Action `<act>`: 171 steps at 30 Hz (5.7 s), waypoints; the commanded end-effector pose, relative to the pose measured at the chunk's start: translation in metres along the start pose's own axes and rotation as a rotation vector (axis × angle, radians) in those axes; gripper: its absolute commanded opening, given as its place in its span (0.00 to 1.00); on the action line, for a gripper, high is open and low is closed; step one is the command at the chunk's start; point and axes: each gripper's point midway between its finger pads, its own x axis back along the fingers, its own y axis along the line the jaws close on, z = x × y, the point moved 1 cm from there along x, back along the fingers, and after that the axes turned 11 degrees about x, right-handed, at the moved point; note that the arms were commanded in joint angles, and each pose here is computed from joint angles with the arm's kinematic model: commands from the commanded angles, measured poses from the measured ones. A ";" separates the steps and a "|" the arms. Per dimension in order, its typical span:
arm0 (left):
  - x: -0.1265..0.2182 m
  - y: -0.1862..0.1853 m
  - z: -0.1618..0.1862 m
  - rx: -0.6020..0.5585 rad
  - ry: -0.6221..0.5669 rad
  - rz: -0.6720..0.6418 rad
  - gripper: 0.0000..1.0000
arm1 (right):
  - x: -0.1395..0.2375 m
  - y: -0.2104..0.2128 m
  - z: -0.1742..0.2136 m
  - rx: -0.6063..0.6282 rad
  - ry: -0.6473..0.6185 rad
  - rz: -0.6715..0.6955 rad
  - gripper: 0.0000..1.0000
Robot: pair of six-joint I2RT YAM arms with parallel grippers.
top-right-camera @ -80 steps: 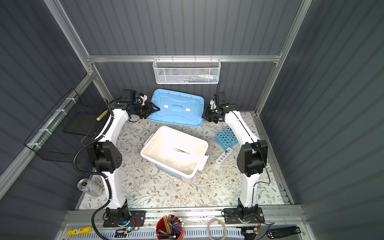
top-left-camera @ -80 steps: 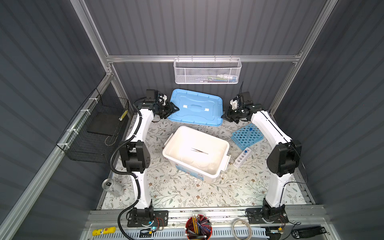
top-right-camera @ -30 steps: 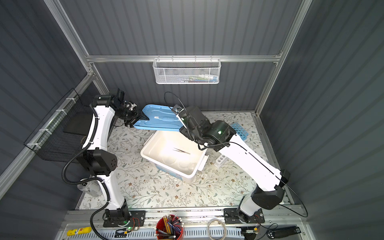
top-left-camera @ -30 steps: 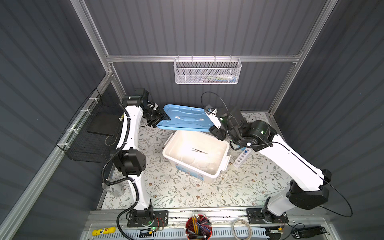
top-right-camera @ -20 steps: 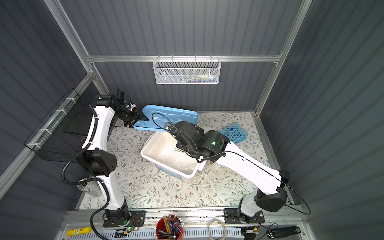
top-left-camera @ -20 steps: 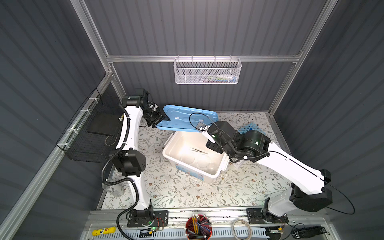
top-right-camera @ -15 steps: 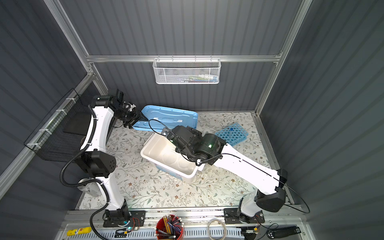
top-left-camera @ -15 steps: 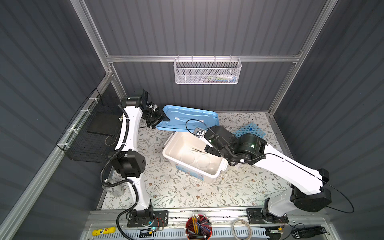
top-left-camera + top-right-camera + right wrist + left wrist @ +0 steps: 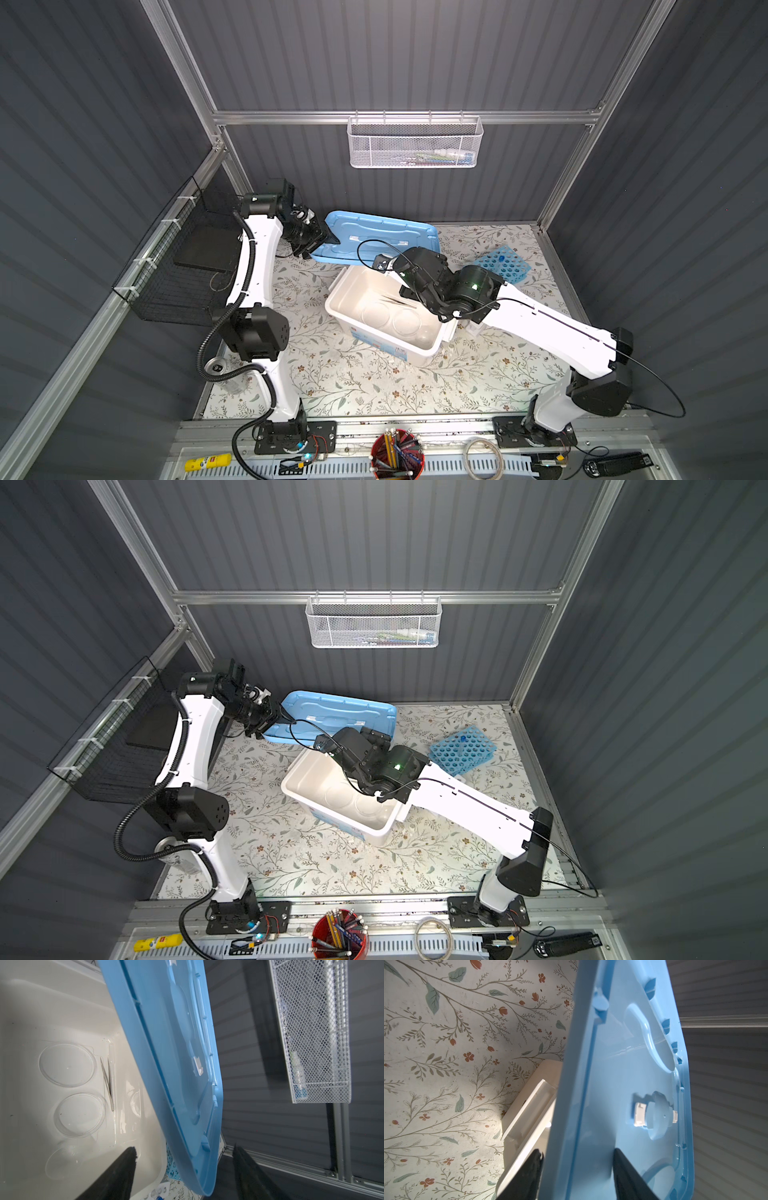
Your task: Organize the chemistry lab equipment
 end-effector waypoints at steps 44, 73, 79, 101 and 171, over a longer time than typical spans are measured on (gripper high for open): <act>0.092 -0.101 -0.058 -0.217 -0.362 0.486 1.00 | 0.039 -0.045 0.020 -0.230 -0.141 -0.194 0.00; 0.097 -0.077 -0.018 -0.373 -0.389 0.601 0.99 | 0.080 -0.096 -0.013 -0.906 -0.628 -0.841 0.04; 0.100 -0.083 -0.004 -0.398 -0.367 0.697 0.98 | 0.066 -0.098 -0.013 -0.981 -0.656 -0.935 0.04; 0.094 -0.098 -0.015 -0.400 -0.280 0.876 0.65 | 0.036 -0.087 -0.031 -1.098 -0.736 -1.223 0.07; 0.081 -0.092 -0.034 -0.241 -0.276 0.883 0.00 | -0.066 0.027 0.004 -1.716 0.263 -0.954 0.74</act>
